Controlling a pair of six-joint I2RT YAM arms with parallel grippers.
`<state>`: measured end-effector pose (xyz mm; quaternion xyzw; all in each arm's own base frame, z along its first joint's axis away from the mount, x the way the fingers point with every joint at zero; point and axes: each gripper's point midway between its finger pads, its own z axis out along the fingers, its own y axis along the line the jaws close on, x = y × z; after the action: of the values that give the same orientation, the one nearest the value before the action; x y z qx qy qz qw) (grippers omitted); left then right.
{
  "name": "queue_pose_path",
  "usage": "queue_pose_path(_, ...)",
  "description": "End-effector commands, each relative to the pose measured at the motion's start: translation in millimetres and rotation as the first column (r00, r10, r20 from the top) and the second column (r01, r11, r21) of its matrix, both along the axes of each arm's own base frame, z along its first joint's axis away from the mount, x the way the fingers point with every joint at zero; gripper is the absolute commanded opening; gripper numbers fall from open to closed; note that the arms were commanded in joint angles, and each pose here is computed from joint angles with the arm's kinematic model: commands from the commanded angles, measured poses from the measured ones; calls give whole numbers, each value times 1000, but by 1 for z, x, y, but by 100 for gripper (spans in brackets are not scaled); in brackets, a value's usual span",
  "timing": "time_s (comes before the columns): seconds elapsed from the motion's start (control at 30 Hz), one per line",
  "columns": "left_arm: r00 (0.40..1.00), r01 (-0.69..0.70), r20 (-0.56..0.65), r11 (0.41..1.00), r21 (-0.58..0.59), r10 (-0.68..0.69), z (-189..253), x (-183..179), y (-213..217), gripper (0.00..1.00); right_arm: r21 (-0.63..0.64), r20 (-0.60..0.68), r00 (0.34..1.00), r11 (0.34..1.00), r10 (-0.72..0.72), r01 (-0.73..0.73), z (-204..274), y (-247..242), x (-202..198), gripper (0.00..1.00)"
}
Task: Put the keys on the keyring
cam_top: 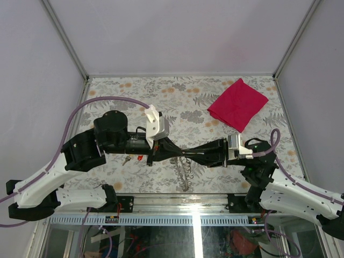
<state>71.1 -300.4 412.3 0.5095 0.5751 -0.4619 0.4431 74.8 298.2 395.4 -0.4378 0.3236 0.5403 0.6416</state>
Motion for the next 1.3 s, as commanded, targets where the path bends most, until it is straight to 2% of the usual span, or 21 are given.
queue_pose_path(0.0,999,-17,36,1000,-25,17,13,4,0,0,45,62,998,999,-20,17,28,-9,-4,18)
queue_pose_path(0.87,998,-40,40,999,33,38,8,8,4,0,-25,76,997,999,-28,30,21,-9,-4,20)
queue_pose_path(0.9,999,-38,40,999,31,37,8,8,4,0,-25,77,997,999,-28,30,21,-9,-4,18)
queue_pose_path(0.97,999,-38,40,999,32,37,8,8,4,0,-32,81,996,999,-26,29,20,-8,-4,2)
queue_pose_path(1.13,998,-37,44,999,8,36,14,6,5,0,-44,97,995,999,-18,23,17,-8,-6,0)
queue_pose_path(1.2,998,-43,51,999,-30,44,20,5,8,6,-29,109,994,999,-19,22,18,-9,-7,0)
queue_pose_path(1.27,996,-54,61,995,-81,59,29,5,11,16,0,124,992,1000,-21,21,22,-11,-8,0)
